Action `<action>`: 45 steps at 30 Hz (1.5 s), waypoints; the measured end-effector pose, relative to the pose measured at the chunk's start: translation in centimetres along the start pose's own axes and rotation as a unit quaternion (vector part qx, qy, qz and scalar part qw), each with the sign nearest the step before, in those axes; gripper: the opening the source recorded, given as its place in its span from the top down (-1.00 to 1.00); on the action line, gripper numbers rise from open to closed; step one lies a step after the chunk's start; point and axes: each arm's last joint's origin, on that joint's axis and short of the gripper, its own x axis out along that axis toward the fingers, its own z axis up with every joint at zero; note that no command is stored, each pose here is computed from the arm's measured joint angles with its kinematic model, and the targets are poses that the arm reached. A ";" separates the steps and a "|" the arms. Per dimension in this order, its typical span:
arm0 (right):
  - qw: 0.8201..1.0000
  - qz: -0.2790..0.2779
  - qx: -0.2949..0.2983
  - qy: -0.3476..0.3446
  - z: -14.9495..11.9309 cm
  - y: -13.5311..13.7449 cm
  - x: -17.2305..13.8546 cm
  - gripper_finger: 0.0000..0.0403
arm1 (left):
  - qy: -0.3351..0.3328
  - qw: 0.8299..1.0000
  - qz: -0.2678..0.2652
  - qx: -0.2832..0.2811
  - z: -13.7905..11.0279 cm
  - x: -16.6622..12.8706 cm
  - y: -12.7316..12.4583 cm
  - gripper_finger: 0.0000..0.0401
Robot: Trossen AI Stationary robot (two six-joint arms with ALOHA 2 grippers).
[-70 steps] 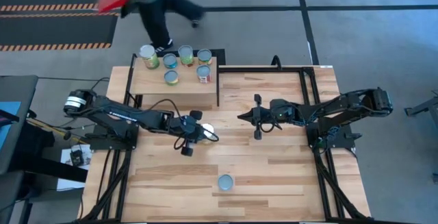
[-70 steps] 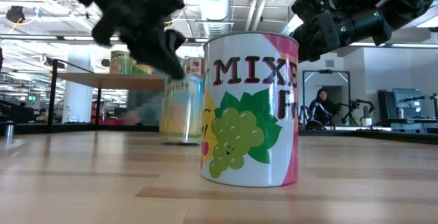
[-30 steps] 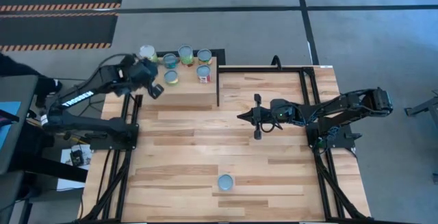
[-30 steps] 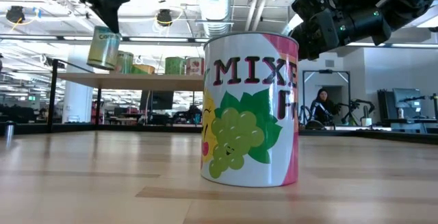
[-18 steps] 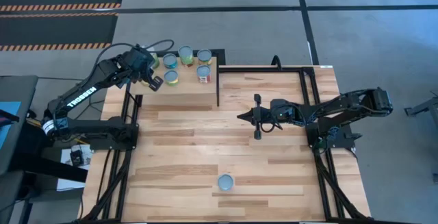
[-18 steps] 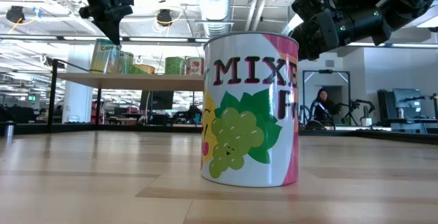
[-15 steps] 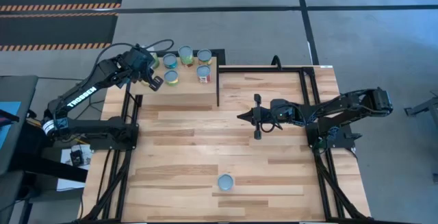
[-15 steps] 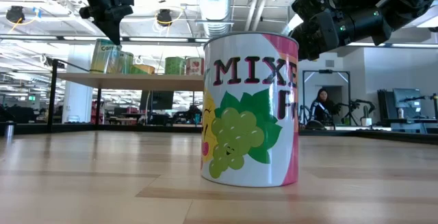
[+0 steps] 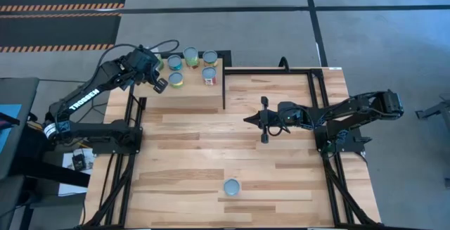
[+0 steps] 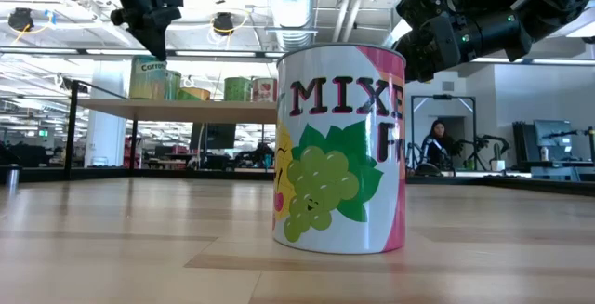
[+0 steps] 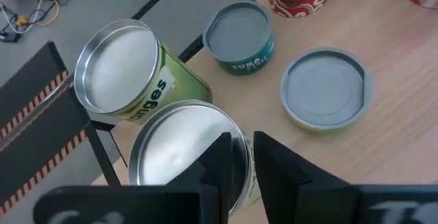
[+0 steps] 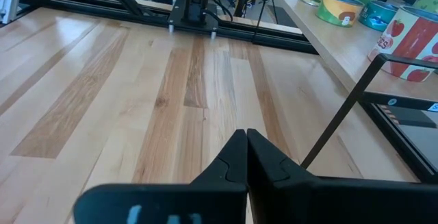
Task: Pick and place cans onto a shelf
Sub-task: Put the canned carrots on the shelf, then put the canned mixed fruit on the shelf
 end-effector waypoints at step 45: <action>1.000 -0.002 0.000 -0.011 0.2 0.0 0.0 0.94 | -0.063 0.991 -0.014 0.121 0.3 5.7 -10.6 1.00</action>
